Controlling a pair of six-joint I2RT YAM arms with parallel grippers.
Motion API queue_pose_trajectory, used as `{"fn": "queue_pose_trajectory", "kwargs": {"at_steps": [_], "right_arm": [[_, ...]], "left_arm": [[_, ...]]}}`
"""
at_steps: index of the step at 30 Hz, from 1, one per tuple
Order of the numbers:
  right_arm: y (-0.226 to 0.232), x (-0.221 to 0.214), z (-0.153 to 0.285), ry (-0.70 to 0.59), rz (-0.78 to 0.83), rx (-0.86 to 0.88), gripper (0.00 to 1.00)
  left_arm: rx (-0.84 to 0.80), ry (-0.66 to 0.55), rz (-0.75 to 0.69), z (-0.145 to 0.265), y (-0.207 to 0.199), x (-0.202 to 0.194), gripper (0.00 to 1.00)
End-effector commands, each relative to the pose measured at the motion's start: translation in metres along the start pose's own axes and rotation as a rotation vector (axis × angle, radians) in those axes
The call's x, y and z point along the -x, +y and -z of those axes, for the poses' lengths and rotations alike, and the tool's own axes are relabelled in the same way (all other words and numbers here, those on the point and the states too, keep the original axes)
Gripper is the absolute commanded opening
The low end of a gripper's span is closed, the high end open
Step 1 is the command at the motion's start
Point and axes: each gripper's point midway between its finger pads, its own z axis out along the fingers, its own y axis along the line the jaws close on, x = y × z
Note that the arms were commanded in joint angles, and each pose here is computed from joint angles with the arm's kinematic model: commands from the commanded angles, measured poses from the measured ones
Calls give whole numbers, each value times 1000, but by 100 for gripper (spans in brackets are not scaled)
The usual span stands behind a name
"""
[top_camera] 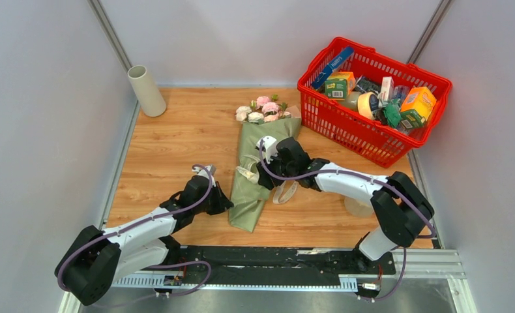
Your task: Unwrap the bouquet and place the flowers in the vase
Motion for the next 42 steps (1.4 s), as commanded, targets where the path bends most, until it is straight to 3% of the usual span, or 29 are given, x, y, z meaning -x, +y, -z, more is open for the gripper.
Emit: {"fn": "queue_pose_trajectory", "kwargs": {"at_steps": [1, 3, 8, 13, 17, 24, 29, 36, 42], "right_arm": [[-15, 23, 6, -68, 117, -126, 49], [-16, 23, 4, -63, 127, -148, 44], [-21, 20, 4, -52, 132, -187, 44], [-37, 25, 11, -62, 131, -297, 21], [-47, 53, 40, -152, 94, -409, 10], [-27, 86, 76, -306, -15, -369, 1], [-35, 83, 83, -331, -95, -425, 0], [-59, 110, 123, -470, -194, -607, 2], [-73, 85, 131, -446, -341, -714, 5]], "left_arm": [[-11, -13, 1, 0, -4, 3, 0], [-14, -10, 2, 0, -4, 3, 0], [-7, -12, 8, 0, -3, 3, 0], [5, -11, 8, -1, -1, 3, 0], [54, -8, 17, 0, 9, 1, 0], [90, 0, 26, -1, 16, -2, 0], [78, 2, 26, -2, 12, -2, 0], [74, 9, 22, -2, 11, -5, 0], [63, 10, 22, -1, 8, -6, 0]]}}
